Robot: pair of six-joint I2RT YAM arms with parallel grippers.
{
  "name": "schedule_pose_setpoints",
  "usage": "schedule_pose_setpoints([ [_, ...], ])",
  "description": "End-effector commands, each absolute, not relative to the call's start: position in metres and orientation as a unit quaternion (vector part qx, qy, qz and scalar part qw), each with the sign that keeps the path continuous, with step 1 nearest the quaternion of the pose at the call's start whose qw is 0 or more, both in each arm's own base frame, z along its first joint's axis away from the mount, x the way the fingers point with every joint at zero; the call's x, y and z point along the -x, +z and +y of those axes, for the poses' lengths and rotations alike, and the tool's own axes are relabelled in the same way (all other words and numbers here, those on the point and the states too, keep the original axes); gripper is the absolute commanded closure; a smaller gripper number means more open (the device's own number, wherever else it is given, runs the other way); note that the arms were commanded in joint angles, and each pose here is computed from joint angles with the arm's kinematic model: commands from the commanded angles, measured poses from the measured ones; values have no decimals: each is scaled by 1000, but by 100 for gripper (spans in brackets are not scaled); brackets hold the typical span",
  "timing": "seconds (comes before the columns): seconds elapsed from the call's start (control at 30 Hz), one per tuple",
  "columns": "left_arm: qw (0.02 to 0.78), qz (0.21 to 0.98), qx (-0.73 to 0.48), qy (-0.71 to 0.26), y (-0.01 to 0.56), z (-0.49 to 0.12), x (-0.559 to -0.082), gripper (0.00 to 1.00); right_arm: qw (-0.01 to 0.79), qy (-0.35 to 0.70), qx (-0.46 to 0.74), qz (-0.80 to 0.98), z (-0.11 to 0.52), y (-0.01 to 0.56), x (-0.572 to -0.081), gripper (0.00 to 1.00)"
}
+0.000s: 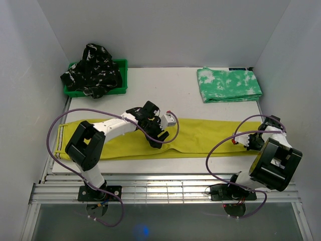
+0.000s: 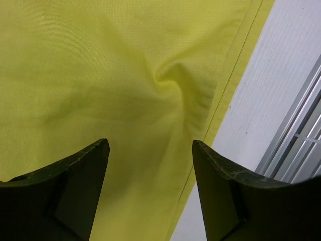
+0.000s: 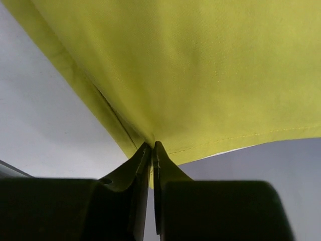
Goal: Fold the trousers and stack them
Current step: Fold the trousers
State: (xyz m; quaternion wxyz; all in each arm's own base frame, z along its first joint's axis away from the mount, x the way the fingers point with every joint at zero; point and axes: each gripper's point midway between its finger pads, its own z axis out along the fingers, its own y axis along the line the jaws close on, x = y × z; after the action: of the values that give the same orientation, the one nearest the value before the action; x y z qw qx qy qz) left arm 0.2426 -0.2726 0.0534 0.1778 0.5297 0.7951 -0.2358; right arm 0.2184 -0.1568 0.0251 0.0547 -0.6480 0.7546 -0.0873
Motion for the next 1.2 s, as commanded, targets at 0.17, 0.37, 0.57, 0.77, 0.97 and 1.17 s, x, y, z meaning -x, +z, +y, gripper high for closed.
schedule_pose_setpoints([
  [0.17,198,775,-553,-233,59,-282,-242,23,68,-112,641,757,-164,35,-231,92],
  [0.37,209,769,-571,-198,51,-280,-241,26,65,-108,640,758,-163,35,-228,92],
  [0.57,210,752,-593,-198,52,-286,-223,30,65,-105,633,764,-164,37,-229,92],
  [0.77,211,753,-596,-183,43,-292,-216,37,66,-108,631,766,-165,40,-231,92],
  [0.97,226,757,-590,-165,44,-295,-226,44,64,-104,629,768,-165,41,-231,92],
  [1.17,237,759,-588,-150,43,-295,-232,58,66,-105,629,768,-166,43,-232,92],
])
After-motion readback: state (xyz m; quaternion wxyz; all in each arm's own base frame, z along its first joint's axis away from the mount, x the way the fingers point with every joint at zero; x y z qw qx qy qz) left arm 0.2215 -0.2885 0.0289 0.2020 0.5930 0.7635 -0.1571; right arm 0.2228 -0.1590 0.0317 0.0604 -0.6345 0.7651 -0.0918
